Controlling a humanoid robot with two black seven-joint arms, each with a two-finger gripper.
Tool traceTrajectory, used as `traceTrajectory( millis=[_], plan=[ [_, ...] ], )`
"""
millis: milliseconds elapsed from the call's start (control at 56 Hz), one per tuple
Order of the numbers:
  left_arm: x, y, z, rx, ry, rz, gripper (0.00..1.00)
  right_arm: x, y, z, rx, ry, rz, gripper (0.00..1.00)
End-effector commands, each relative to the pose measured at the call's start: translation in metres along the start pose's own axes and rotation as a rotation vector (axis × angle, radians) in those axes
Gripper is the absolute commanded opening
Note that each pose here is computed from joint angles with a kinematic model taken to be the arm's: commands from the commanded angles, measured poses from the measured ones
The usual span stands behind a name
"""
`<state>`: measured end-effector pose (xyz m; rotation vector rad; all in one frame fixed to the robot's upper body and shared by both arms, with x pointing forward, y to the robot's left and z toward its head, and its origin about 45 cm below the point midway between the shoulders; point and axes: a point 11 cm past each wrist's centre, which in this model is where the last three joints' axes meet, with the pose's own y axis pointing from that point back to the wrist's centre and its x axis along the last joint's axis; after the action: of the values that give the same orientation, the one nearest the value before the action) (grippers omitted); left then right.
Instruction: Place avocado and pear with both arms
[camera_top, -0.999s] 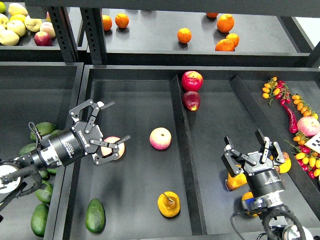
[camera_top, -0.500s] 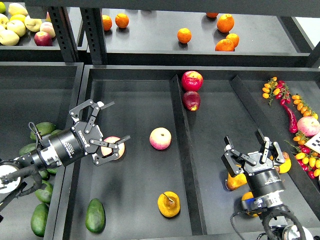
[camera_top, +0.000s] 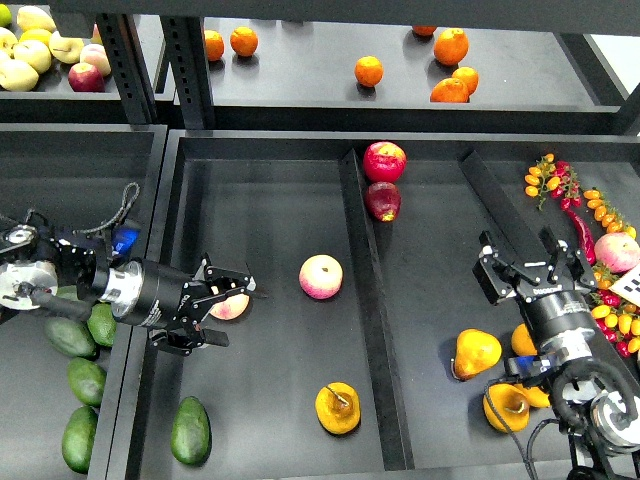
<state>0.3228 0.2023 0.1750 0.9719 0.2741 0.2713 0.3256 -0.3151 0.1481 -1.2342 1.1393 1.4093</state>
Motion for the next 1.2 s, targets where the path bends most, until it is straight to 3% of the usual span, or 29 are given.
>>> traceTrajectory(
  millis=[0,286,571,1178],
  plan=[
    [-0.004,-0.008,0.005,0.068,-0.067,-0.017,1.00,-0.002,-0.007,-0.001,0.001,-0.002,-0.002,1.00],
    [-0.035,-0.045,-0.005,0.160,-0.128,-0.120,1.00,-0.001,-0.006,-0.007,0.018,-0.006,0.003,1.00],
    [-0.038,-0.070,-0.012,0.237,-0.159,-0.131,1.00,-0.002,-0.011,-0.024,0.069,-0.022,-0.002,1.00],
    [-0.043,-0.085,-0.045,0.421,-0.270,-0.145,0.99,-0.008,-0.010,-0.040,0.117,-0.036,-0.022,1.00]
  ],
)
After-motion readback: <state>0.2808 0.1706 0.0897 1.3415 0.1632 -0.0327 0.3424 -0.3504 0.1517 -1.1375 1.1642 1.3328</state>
